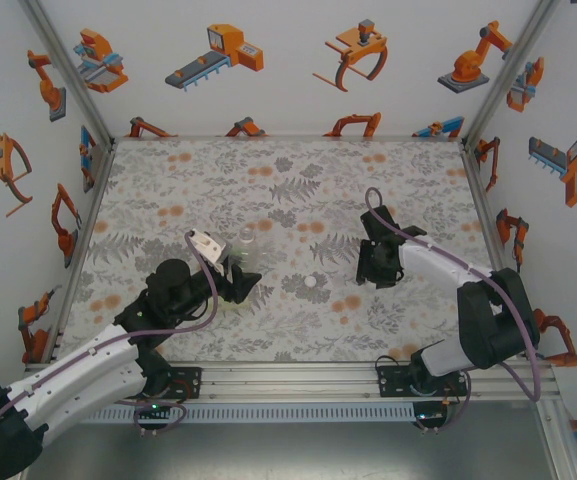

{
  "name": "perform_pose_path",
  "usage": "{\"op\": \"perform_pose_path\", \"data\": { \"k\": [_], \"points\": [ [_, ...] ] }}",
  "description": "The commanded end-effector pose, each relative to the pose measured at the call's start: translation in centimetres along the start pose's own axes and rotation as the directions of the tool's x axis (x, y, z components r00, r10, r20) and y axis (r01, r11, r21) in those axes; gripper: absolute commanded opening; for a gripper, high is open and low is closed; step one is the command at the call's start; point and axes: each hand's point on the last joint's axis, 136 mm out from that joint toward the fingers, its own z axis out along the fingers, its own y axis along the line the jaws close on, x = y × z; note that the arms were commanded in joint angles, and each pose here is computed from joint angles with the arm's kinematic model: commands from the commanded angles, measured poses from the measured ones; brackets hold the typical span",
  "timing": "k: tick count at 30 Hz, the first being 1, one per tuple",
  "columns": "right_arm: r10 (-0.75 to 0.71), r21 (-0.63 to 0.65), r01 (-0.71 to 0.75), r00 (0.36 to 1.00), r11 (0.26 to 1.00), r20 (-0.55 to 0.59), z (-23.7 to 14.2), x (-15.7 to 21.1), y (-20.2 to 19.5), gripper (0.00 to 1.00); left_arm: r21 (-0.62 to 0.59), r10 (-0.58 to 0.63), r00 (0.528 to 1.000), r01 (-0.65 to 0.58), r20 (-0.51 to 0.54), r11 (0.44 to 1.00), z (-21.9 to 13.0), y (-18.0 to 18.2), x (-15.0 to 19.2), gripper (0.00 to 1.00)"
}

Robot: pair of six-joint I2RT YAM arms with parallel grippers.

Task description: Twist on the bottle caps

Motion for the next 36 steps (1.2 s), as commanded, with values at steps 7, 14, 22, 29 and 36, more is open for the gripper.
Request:
{"op": "perform_pose_path", "data": {
  "k": [7, 14, 22, 29, 36],
  "points": [
    [-0.007, 0.045, 0.008, 1.0, 0.999, -0.023, 0.6, 0.5, -1.0, 0.47, 0.017, -0.017, 0.997, 0.016, 0.072, 1.0, -0.3, -0.4, -2.6, 0.0],
    [-0.004, 0.05, 0.006, 0.999, 0.999, -0.035, 0.9, 0.9, -1.2, 0.47, 0.016, -0.017, 0.997, 0.016, 0.072, 1.0, -0.3, -0.4, -2.7, 0.0],
    [0.001, 0.05, 0.001, 0.999, 0.999, -0.042, 1.3, 1.2, -1.2, 0.46, 0.015, -0.017, 0.997, 0.016, 0.073, 1.0, -0.3, -0.3, -2.7, 0.0],
    [0.004, 0.021, -0.003, 1.0, 1.0, -0.029, 1.2, 1.0, -0.8, 0.41, 0.017, -0.017, 0.997, 0.016, 0.069, 1.0, -0.2, -0.4, -2.6, 0.0],
    [0.015, -0.025, -0.015, 1.0, 1.0, -0.024, 1.5, 0.6, 0.3, 0.26, 0.016, -0.017, 0.997, 0.016, 0.073, 1.0, -0.4, -0.4, -2.7, 0.0]
  ]
}}
